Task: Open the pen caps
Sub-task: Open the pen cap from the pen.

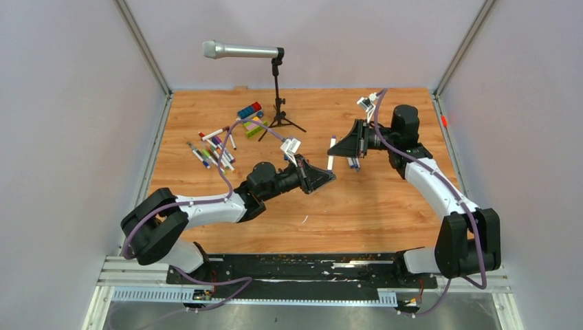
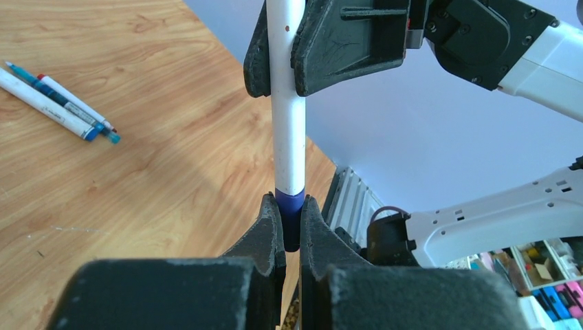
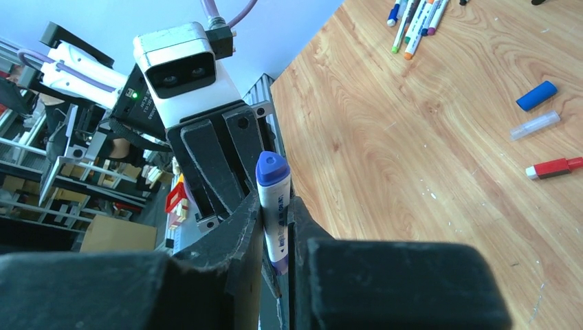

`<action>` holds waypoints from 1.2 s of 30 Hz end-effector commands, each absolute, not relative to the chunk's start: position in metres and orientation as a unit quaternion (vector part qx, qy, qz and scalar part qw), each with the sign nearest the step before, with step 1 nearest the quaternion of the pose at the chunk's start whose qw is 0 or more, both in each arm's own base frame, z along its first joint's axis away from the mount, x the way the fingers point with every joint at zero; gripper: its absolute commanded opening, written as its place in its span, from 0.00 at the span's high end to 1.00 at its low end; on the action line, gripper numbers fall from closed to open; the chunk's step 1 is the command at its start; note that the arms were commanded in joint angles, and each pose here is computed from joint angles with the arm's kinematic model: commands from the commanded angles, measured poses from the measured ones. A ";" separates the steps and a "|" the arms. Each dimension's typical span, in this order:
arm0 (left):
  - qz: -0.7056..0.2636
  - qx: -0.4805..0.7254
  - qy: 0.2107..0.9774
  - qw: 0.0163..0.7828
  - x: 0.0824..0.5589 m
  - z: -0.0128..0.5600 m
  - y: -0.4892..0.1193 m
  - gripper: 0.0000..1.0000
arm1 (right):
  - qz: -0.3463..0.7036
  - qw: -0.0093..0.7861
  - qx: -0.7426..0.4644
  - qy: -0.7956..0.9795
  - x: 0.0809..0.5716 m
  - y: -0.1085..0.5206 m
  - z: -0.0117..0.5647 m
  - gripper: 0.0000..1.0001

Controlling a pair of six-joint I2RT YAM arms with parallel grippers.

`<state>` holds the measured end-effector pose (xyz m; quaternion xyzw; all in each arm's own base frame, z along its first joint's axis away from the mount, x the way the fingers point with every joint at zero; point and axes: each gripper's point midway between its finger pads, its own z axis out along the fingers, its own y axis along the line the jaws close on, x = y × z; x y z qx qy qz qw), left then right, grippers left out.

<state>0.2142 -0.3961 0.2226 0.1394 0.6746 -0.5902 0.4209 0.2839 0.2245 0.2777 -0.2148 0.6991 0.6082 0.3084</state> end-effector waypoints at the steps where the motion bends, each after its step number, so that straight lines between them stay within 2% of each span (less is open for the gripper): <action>1: -0.538 0.231 0.776 0.235 0.133 0.112 -0.383 1.00 | 0.521 0.506 -0.209 0.655 0.333 0.191 0.336 1.00; 14: -0.571 0.227 0.766 0.186 0.101 0.102 -0.400 1.00 | 0.529 0.519 -0.166 0.651 0.340 0.181 0.340 1.00; 23: -0.561 0.231 0.777 0.168 0.085 0.088 -0.400 1.00 | 0.522 0.531 -0.148 0.651 0.348 0.168 0.343 1.00; 29: -0.542 0.229 0.782 0.204 0.094 0.097 -0.392 1.00 | 0.450 0.537 -0.187 0.688 0.352 0.157 0.309 1.00; 36: -0.426 0.243 0.819 0.297 0.132 0.104 -0.367 1.00 | 0.316 0.534 -0.208 0.756 0.361 0.122 0.239 1.00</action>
